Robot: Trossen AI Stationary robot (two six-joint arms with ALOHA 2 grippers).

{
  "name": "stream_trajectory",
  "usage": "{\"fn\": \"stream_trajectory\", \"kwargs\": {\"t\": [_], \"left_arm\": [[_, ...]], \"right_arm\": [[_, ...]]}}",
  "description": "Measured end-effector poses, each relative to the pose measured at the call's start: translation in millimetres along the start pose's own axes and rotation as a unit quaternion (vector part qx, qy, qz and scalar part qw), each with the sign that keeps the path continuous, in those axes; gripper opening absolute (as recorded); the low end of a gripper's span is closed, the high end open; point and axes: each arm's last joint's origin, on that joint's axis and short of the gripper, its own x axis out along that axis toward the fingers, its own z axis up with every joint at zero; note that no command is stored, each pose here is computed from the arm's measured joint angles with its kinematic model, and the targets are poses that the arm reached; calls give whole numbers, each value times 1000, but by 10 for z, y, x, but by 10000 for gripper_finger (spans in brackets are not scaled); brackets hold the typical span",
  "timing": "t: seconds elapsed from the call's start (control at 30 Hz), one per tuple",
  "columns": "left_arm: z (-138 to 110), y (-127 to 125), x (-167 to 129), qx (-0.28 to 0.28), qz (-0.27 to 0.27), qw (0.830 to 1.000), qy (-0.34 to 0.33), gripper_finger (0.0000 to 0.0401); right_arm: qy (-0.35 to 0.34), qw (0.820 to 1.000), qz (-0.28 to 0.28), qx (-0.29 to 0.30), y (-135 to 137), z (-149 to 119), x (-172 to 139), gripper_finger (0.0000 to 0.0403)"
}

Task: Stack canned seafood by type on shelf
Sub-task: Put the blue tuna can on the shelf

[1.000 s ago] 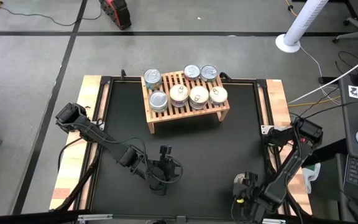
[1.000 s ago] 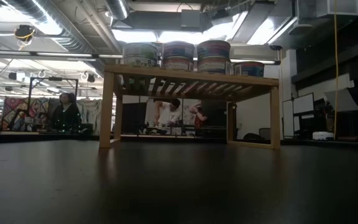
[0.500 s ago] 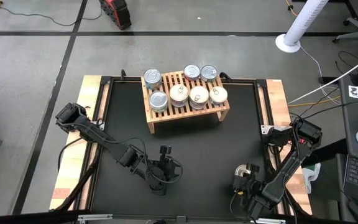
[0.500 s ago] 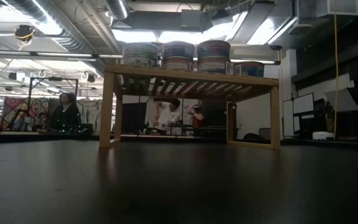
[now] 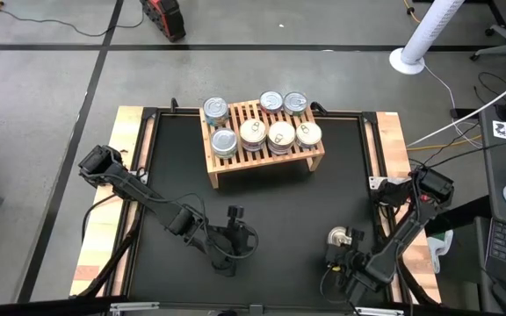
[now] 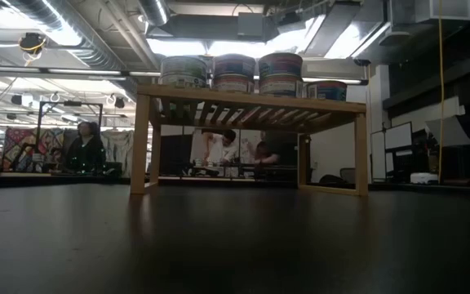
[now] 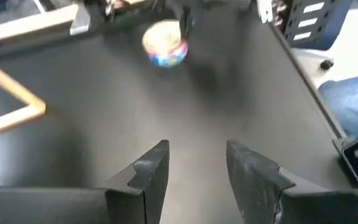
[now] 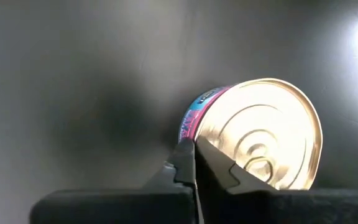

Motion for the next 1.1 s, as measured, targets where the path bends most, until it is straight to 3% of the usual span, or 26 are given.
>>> {"fn": "stream_trajectory", "kwargs": {"t": [0.4,0.67,1.1], "left_arm": [[179,-64,73,70,-4,992,-101,154],[74,-183,341,176,3,979,-100,155],[-208,-144,829,201,20,979,-41,155]], "right_arm": [[-22,1000,-3,17,-24,127,32,1],[-60,998,30,13,14,308,63,1],[-128,986,108,10,-18,908,159,0]]}}
